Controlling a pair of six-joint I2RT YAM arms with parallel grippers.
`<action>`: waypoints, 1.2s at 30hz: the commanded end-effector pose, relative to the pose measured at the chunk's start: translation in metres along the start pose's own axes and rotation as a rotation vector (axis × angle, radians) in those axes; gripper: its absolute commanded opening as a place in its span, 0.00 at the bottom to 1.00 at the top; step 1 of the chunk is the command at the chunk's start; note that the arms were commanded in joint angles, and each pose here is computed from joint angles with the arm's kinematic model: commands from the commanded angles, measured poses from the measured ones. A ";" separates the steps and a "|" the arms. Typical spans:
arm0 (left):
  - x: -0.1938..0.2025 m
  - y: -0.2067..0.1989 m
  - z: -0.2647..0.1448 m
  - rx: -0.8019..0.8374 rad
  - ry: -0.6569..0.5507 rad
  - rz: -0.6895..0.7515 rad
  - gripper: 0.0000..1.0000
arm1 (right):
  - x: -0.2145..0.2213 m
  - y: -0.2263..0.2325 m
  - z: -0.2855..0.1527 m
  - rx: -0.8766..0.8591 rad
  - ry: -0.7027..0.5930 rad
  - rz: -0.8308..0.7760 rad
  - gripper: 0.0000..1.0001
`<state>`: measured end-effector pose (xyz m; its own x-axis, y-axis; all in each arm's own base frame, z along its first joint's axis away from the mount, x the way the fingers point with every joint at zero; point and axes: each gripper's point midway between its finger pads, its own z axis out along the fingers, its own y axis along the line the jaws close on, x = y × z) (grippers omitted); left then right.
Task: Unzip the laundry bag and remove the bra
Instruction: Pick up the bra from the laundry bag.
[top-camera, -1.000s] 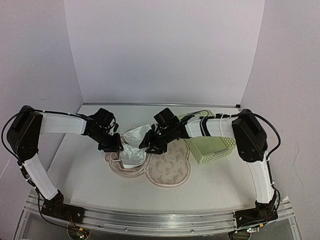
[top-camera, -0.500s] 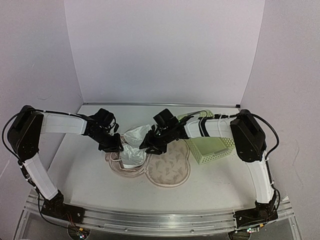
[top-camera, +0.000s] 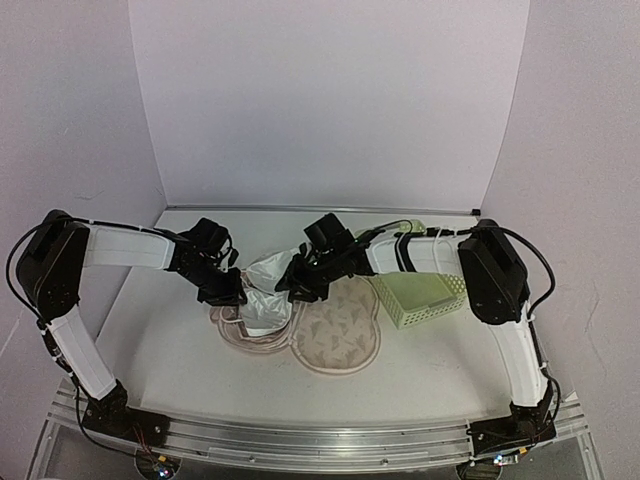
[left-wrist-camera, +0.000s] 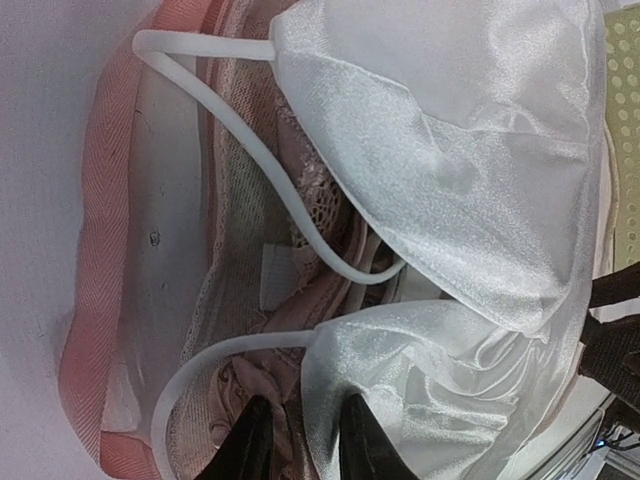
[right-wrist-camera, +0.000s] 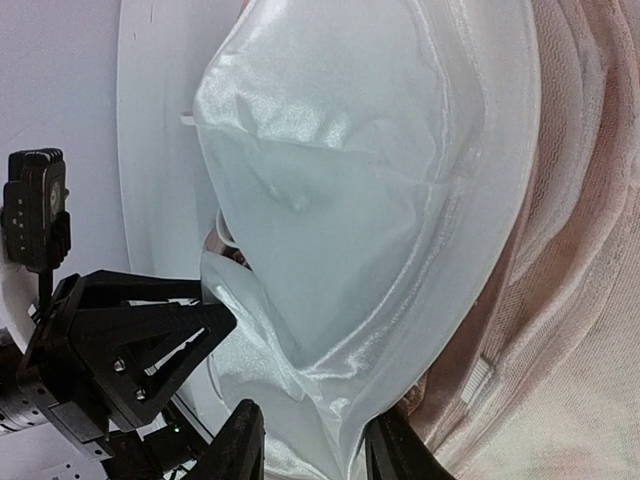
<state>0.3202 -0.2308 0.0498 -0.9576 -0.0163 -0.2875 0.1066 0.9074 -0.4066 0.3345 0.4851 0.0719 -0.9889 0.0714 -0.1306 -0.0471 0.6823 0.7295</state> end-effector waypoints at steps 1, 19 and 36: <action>-0.003 -0.004 0.001 0.023 -0.014 0.007 0.23 | -0.014 0.014 0.009 -0.047 -0.042 -0.011 0.37; -0.003 -0.006 -0.001 0.032 -0.017 0.006 0.22 | -0.020 0.020 0.013 -0.095 -0.076 -0.017 0.00; -0.064 -0.053 -0.095 0.103 -0.268 0.080 0.64 | -0.025 0.070 -0.062 -0.193 -0.192 -0.122 0.00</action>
<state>0.3272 -0.2351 0.0947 -0.9262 -0.0243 -0.3762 0.1552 0.8848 -0.4393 0.3400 0.4799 0.0858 -0.9722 0.1191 -0.2014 -0.0776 0.6478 0.7578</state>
